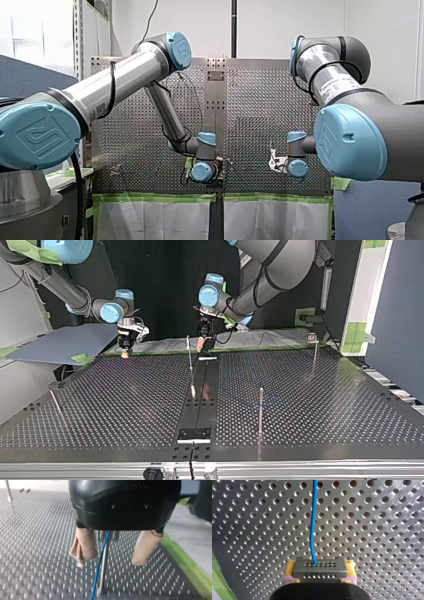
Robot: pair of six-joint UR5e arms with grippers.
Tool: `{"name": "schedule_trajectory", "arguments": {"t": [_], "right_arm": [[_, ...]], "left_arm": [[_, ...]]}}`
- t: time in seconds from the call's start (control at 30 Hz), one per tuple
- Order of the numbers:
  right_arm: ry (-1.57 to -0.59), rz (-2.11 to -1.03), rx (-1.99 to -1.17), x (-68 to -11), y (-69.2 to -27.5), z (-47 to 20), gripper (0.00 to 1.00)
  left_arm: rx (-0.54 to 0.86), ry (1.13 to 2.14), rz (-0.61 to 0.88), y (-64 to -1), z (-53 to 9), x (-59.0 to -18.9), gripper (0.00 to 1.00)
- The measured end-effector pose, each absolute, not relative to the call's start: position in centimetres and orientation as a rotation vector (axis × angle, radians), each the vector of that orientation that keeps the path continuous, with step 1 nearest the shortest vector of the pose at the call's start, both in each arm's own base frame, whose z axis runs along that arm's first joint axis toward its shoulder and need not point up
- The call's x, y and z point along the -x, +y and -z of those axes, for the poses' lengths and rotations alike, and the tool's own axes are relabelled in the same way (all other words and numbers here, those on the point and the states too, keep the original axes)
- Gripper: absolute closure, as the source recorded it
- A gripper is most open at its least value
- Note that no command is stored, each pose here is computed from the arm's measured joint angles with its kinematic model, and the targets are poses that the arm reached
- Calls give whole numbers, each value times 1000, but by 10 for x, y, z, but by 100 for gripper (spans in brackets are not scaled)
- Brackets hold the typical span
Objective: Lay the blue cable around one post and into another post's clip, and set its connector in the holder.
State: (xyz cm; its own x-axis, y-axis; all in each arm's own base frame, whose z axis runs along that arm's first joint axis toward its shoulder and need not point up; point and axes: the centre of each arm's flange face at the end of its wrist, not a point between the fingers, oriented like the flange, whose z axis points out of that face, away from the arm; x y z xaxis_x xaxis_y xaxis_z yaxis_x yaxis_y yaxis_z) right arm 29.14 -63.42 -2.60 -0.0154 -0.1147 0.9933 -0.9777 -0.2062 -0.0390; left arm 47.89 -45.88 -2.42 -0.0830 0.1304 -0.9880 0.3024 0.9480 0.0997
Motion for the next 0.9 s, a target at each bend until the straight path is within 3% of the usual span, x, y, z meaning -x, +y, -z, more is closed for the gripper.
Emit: {"name": "schedule_trajectory", "arguments": {"t": [0.27, 0.9], "right_arm": [[-1215, -1331, -1442, -290, -634, 27, 99], [-1217, -1343, -1455, -291, -633, 30, 99]], "left_arm": [[-440, 1696, 170, -466, 4, -444, 0], [-490, 1752, 166, -471, -34, -426, 0]]}}
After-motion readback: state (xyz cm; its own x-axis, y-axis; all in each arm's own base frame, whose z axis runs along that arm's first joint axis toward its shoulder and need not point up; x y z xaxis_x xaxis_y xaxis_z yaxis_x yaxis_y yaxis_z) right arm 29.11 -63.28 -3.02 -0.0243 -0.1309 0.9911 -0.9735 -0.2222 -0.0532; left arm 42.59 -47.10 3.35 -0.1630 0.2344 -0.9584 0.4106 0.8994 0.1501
